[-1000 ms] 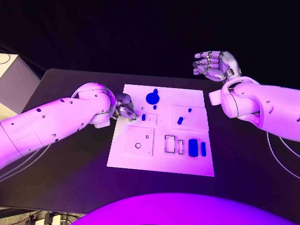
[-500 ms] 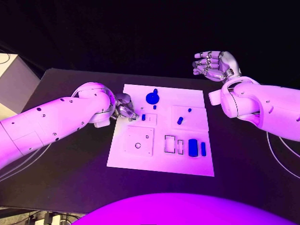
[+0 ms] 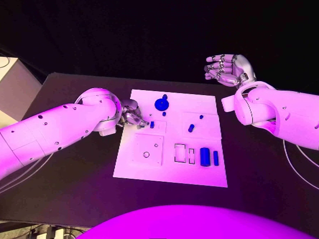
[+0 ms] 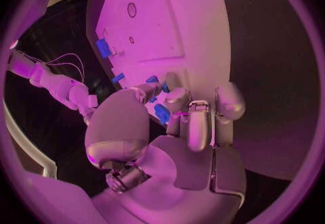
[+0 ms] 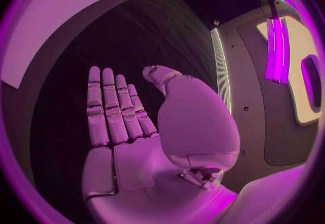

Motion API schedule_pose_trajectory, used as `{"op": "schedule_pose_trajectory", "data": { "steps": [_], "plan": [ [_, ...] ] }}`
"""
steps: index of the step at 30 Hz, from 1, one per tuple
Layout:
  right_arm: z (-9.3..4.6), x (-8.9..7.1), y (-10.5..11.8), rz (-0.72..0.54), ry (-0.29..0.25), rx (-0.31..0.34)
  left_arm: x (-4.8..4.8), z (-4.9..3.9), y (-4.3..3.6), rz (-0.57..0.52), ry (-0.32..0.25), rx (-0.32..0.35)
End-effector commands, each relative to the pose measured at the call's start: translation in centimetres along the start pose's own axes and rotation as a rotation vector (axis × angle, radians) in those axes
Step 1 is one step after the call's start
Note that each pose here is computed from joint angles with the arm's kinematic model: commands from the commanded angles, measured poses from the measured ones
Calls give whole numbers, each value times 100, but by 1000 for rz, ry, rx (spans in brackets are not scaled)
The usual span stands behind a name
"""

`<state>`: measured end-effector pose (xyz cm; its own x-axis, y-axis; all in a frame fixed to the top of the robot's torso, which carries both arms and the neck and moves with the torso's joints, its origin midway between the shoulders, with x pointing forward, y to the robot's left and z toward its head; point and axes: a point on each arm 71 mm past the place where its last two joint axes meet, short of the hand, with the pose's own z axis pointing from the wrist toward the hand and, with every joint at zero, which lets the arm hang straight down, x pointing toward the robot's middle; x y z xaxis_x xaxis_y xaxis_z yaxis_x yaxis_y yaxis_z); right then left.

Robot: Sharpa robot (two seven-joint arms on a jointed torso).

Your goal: Assemble the parts on the task board

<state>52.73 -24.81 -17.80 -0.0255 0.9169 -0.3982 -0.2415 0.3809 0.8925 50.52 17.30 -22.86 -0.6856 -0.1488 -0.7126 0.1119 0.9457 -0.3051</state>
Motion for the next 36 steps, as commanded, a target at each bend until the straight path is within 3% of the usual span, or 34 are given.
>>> {"op": "schedule_pose_trajectory", "data": {
  "steps": [1, 16, 36],
  "plan": [
    [-6, 17, 5, 6, 16, -8, 45, 12, 29, 11, 11, -17],
    [-18, 20, 0, 7, 18, -5, 33, -15, 72, 14, -1, -24],
    [-36, 22, -23, 7, 19, 1, 38, -90, 21, -15, -13, 9]
  ]
}}
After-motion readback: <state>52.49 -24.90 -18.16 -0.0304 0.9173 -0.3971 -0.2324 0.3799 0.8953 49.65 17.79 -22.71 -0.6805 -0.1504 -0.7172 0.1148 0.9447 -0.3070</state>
